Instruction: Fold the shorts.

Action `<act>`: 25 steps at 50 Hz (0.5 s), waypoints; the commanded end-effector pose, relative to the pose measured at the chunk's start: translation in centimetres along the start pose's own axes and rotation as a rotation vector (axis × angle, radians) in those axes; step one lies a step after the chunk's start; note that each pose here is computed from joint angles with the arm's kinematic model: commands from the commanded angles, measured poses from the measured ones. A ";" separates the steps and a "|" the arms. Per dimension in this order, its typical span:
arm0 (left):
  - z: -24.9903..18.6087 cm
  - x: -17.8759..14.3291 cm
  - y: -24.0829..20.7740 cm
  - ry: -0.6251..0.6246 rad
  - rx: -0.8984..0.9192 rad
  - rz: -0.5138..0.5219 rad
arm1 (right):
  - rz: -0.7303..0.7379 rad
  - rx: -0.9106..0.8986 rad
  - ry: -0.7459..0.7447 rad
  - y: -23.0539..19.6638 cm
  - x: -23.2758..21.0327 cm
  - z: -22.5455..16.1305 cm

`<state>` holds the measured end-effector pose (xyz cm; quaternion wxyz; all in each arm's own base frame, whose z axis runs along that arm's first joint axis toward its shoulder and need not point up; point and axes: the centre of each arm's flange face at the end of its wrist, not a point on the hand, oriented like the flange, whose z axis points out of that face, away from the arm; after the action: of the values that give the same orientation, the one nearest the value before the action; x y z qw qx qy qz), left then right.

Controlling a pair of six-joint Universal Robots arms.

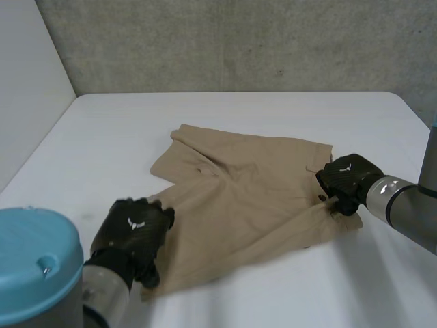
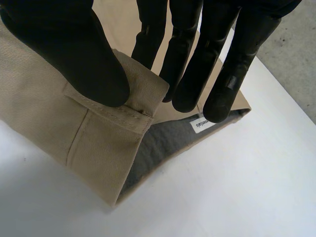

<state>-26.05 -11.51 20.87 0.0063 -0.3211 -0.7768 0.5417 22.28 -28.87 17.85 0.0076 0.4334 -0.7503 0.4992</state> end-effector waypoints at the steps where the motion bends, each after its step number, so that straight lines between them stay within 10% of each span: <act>1: -0.7 0.4 2.3 0.034 -0.109 -0.055 | 0.001 0.003 0.002 0.2 -0.2 0.2; 25: 6.1 2.8 4.6 0.003 -0.093 -0.066 | -0.003 0.026 0.021 0.0 0.1 0.4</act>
<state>-27.18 -13.20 14.42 0.0061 -0.3000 -0.8172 0.4922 22.35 -29.09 17.43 0.0083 0.4309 -0.7480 0.5047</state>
